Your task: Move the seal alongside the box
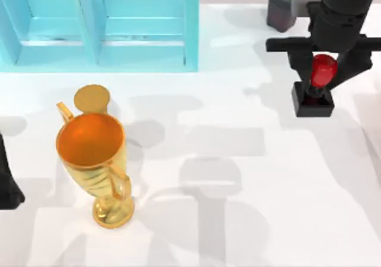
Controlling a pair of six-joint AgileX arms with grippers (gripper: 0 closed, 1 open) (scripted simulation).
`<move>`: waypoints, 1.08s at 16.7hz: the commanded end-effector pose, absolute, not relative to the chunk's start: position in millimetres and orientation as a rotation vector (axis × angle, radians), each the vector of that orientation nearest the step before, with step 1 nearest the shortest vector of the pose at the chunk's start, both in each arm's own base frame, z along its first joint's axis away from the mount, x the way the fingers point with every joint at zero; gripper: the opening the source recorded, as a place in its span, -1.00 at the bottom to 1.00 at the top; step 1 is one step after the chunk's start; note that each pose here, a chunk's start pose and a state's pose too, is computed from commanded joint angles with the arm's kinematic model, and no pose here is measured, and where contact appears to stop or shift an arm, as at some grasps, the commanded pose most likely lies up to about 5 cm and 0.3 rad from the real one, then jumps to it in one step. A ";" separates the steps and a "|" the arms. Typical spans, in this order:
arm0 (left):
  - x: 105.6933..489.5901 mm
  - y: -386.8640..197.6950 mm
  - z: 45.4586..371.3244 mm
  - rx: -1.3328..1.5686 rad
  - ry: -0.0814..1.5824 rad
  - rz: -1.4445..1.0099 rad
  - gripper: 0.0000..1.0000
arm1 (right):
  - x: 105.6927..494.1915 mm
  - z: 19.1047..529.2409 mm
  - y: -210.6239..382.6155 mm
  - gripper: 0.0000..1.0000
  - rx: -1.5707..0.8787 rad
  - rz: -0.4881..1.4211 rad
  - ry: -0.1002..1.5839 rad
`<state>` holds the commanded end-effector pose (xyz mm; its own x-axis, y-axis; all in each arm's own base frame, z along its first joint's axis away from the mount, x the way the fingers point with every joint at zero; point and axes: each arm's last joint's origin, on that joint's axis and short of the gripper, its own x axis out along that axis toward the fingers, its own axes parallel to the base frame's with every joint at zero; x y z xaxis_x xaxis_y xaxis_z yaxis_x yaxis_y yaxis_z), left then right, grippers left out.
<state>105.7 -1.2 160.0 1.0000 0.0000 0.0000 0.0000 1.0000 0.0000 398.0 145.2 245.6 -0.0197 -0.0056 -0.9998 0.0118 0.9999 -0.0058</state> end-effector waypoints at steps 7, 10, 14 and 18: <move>105.7 -1.2 160.0 0.000 0.000 0.000 1.00 | 435.1 290.0 41.8 -1.00 0.008 -0.008 1.569; 105.7 -1.2 160.0 0.000 0.000 0.000 1.00 | 435.5 292.6 33.4 -1.00 0.008 -0.008 1.569; 105.7 -1.2 160.0 0.000 0.000 0.000 1.00 | 434.9 293.6 34.9 -1.00 0.006 -0.007 1.564; 105.7 -1.2 160.0 0.000 0.000 0.000 1.00 | 436.8 280.7 34.7 -1.00 0.008 -0.006 1.553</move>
